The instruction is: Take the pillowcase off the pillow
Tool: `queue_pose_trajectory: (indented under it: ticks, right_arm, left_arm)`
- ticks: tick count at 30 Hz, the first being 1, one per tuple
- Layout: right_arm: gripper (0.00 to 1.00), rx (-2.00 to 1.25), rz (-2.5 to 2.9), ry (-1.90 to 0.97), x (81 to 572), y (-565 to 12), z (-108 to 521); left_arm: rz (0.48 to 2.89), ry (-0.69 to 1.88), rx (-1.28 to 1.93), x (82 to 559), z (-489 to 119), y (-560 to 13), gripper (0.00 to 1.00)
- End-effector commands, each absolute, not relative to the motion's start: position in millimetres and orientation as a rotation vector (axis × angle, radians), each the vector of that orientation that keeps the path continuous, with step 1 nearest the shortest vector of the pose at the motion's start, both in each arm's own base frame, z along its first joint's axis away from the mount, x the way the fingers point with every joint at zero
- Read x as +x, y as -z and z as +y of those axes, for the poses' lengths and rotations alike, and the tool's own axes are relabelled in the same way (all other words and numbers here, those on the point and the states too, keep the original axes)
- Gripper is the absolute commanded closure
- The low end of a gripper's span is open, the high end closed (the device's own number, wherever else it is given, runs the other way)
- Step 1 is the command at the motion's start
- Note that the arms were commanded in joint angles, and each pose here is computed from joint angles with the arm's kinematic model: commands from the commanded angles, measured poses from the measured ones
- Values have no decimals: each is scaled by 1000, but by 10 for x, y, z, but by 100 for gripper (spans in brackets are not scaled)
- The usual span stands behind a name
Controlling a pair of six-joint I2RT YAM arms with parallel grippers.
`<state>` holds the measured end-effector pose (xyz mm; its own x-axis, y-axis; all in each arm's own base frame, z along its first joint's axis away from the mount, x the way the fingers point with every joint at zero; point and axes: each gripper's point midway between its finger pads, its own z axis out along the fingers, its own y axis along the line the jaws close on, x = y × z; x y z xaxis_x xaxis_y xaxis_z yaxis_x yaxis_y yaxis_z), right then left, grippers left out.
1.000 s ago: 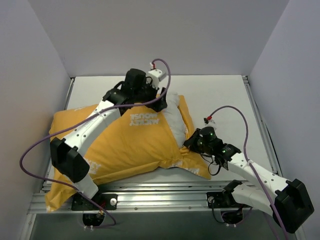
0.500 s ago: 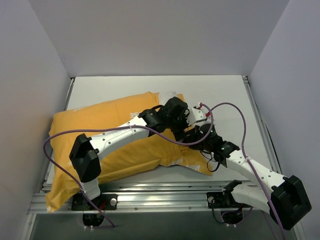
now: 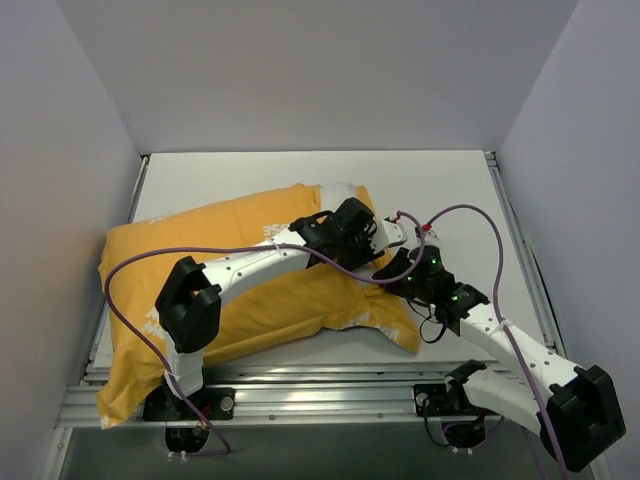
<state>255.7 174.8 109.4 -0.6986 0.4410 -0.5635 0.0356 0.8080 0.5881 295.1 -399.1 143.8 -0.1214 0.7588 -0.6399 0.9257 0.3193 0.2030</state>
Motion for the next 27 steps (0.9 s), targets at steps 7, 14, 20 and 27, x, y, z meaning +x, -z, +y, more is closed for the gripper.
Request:
queue_pose_trajectory:
  ticks: [7, 14, 20, 27]
  right_arm:
    - [100, 513, 2251, -381, 2601, -1059, 1122]
    - [100, 664, 2290, -249, 2510, -970, 723]
    - [100, 727, 2332, -240, 2434, -822, 587]
    - [100, 714, 2401, -330, 2352, -620, 706]
  left_arm:
    - [2050, 413, 1313, 3238, -3560, -1626, 98]
    - [2000, 488, 1055, 3439, -3180, -2234, 98]
    - [1951, 586, 759, 3713, -2809, -2727, 98]
    - [1794, 820, 522, 3819, -2528, -3446, 98]
